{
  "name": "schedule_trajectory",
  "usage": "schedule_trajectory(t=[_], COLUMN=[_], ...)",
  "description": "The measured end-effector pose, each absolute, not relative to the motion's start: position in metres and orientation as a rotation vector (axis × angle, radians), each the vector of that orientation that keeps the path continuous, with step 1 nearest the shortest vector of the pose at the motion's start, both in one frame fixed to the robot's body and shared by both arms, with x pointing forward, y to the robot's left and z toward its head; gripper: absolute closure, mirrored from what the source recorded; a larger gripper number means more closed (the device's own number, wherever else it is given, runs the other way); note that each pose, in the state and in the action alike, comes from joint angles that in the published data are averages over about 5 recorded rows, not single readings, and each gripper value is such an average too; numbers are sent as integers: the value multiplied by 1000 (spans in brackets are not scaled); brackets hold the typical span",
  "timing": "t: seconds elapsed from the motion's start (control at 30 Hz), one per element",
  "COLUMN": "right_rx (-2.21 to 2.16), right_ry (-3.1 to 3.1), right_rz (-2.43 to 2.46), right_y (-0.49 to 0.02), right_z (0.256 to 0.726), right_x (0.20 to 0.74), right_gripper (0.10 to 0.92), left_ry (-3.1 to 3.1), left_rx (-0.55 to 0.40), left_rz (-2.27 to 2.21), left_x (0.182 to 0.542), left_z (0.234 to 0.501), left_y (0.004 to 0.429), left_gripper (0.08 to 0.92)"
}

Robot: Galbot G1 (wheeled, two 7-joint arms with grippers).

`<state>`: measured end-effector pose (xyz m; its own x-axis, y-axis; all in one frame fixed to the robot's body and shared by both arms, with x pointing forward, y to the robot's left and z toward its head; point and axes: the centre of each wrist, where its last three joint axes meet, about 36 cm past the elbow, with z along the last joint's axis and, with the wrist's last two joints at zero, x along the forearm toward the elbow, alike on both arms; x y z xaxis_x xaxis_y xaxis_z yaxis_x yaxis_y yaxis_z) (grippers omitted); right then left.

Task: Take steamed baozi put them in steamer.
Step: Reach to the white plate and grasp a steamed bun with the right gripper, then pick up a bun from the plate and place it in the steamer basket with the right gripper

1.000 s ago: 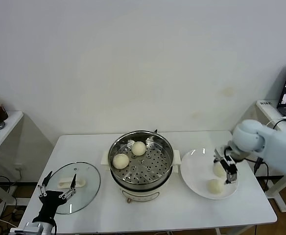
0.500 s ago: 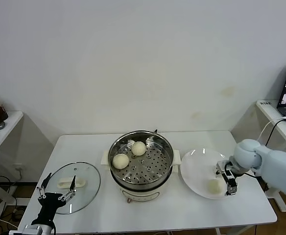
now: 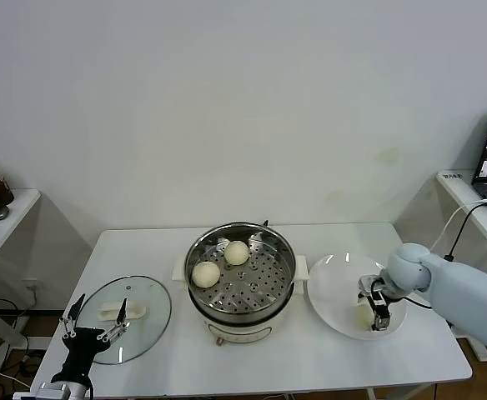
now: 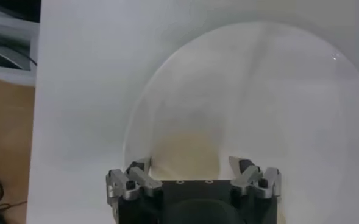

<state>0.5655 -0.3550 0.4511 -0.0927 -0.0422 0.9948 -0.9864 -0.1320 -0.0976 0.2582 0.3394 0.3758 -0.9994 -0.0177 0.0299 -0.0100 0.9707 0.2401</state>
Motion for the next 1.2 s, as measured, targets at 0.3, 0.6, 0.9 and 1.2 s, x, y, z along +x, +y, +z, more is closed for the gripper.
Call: schedule_trajectory(t=[0.3, 0.6, 0.9, 1.2], right_rx=[1287, 1316, 1430, 1671], right_ry=[-1246, -1277, -1352, -1298], right_rz=[1353, 1369, 1491, 1703], right_y=[-354, -356, -323, -228], right_z=[455, 508, 625, 705], right_x=[569, 592, 630, 633], right_gripper=[486, 496, 529, 530], left_ry=[-3091, -3101, -3116, -3120], left_rx=[23, 19, 12, 21], left_rz=[-374, -374, -367, -384], left_x=[259, 262, 267, 267], left_z=[376, 379, 382, 385], left_y=[339, 341, 340, 344], left_gripper=[177, 177, 177, 177])
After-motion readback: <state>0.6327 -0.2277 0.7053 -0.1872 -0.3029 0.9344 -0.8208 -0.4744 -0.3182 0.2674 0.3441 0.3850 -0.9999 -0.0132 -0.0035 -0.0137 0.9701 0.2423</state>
